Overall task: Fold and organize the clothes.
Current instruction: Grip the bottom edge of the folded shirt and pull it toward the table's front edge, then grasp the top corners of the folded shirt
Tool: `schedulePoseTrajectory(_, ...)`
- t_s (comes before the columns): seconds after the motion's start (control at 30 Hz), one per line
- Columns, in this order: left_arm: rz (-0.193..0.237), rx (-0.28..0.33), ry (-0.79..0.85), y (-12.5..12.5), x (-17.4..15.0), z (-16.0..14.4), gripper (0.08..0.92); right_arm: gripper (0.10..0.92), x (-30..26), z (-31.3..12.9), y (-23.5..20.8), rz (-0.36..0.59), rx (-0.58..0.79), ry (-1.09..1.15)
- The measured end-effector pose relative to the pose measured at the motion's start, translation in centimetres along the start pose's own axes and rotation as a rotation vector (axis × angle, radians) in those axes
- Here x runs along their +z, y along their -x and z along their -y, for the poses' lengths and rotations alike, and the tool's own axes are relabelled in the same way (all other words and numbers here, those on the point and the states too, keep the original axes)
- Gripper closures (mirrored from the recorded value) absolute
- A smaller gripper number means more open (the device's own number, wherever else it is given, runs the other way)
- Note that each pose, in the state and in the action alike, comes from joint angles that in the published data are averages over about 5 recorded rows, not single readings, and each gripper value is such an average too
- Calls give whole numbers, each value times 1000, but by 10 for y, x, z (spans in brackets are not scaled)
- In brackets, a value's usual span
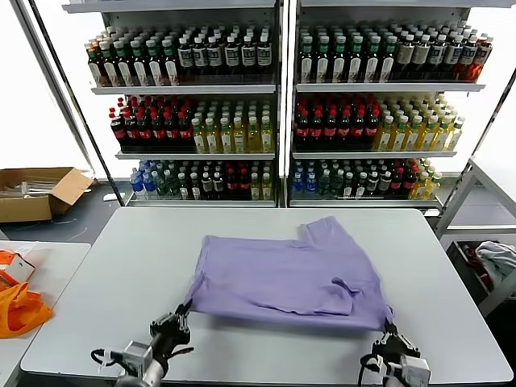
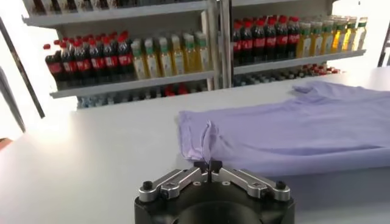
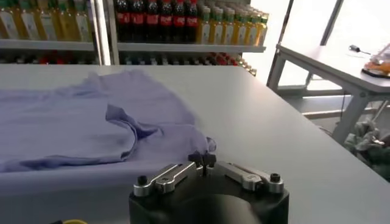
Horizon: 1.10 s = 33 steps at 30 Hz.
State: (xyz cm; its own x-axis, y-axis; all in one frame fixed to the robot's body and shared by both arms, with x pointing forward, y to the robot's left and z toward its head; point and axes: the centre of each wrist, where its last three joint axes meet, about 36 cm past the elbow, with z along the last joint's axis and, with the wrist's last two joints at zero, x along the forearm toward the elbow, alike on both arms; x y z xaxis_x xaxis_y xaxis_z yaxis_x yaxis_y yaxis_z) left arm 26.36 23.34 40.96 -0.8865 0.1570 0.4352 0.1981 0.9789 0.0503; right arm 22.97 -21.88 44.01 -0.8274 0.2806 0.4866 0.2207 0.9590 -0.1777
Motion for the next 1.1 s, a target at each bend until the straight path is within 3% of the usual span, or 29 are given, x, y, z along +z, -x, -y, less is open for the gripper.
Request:
schedulePoseTrajectory(0.3,-64,4,-25,-21,20,6,915,896,16,2,-11,-28,-3,-57)
schedulePoseTrajectory(0.57,-66,-1,-41,-30,19,10,861,684,16,4,-19,2,7,-86)
schedulePoseTrajectory(1.1,23,-12,-74,-34,-6,13,384,238,2,-9,7,117,12,-143)
